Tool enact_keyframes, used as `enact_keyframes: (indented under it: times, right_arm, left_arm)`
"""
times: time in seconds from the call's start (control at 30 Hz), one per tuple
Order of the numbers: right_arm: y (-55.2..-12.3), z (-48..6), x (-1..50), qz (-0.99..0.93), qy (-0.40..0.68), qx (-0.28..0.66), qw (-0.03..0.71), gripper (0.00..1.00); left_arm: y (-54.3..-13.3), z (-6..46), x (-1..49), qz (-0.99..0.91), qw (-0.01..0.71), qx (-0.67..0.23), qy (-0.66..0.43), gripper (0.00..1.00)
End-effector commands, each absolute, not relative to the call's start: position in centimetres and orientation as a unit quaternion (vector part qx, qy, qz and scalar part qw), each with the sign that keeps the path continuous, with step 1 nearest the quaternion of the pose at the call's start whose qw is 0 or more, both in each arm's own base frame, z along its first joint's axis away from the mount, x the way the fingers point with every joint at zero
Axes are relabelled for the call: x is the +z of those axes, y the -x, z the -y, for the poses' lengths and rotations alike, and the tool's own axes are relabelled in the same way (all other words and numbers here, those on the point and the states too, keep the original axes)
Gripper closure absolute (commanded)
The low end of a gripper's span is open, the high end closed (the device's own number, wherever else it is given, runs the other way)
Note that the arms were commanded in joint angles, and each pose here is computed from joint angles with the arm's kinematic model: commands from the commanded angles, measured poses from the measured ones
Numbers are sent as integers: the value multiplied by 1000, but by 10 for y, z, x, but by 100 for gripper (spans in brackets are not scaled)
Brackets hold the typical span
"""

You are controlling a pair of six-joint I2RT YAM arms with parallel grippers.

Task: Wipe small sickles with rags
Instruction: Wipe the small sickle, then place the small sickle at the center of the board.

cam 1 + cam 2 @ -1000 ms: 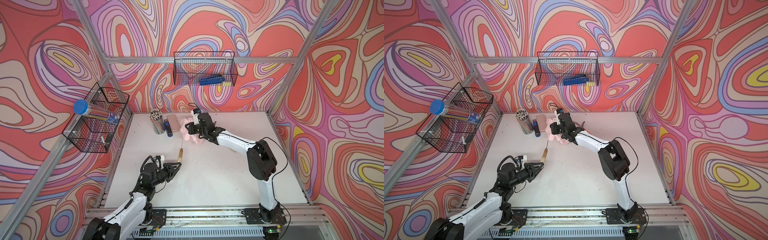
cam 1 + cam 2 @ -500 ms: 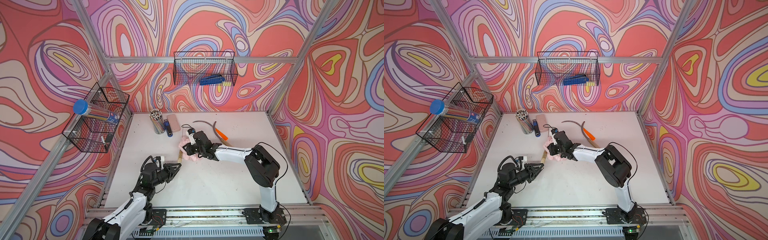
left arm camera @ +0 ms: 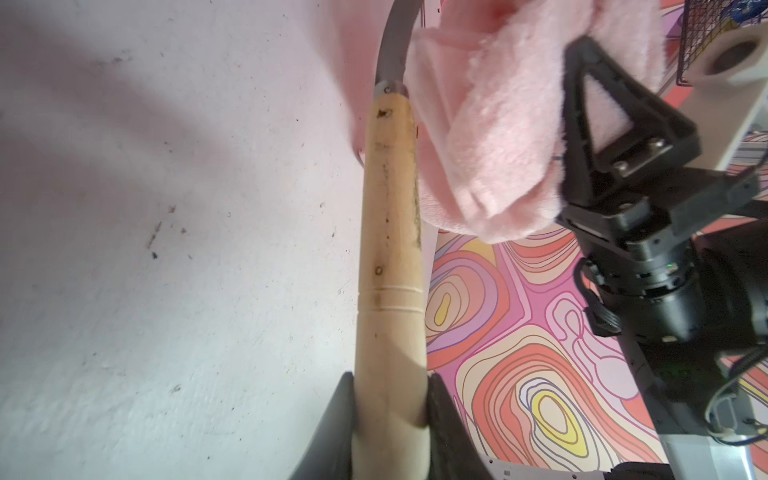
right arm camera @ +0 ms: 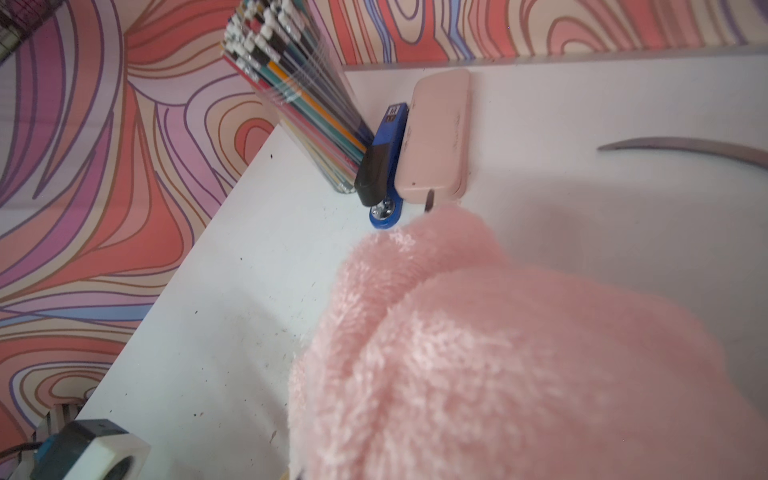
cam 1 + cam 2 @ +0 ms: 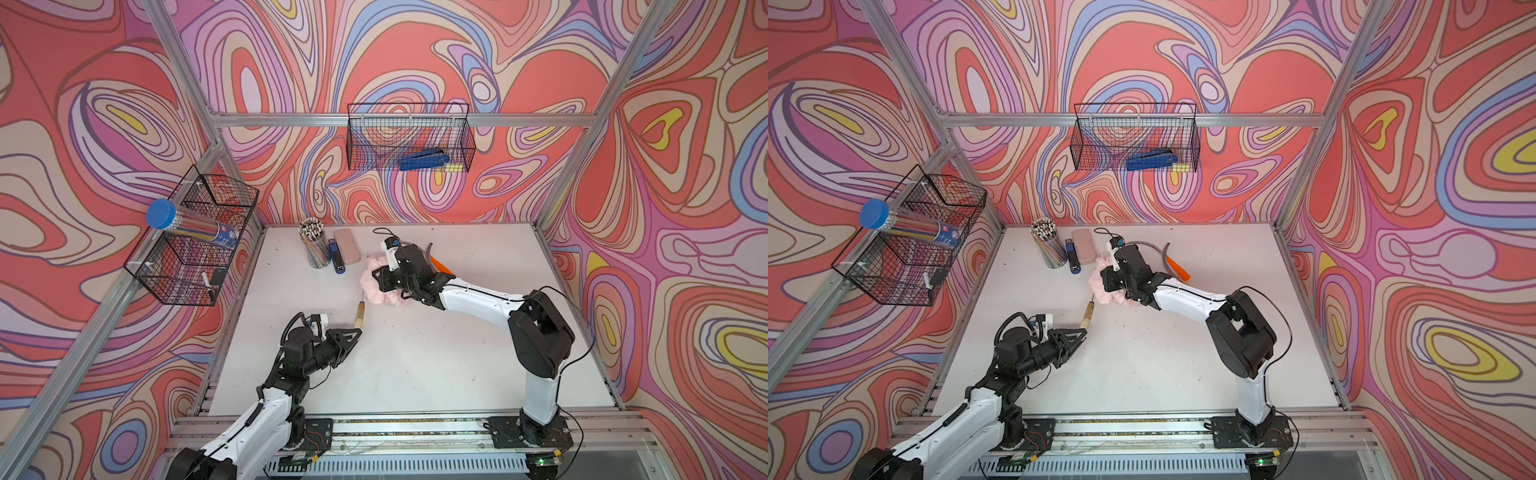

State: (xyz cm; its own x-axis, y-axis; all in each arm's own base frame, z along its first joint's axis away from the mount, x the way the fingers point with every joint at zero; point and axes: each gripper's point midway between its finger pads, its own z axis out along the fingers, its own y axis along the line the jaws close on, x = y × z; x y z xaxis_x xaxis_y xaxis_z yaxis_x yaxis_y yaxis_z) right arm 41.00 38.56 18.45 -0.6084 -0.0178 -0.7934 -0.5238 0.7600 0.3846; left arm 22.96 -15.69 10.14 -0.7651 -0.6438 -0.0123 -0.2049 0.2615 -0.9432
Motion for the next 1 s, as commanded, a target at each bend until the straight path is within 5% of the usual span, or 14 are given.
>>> enact_keyframes:
  times: [0.0, 0.23, 0.5, 0.97]
  right_arm:
    - [-410, -369, 247, -816, 158, 295, 472, 100]
    - [-375, -307, 297, -793, 130, 258, 536, 100]
    - [-322, -195, 318, -778, 36, 168, 604, 100]
    - [-251, -51, 253, -766, -162, 44, 621, 100]
  left_arm:
    - [-237, 155, 114, -767, 222, -540, 267, 100]
    - [-240, 141, 104, -807, 236, -466, 274, 100]
    - [-252, 88, 131, -831, 370, -317, 268, 100]
    - [-287, 120, 144, -883, 448, -56, 132, 100]
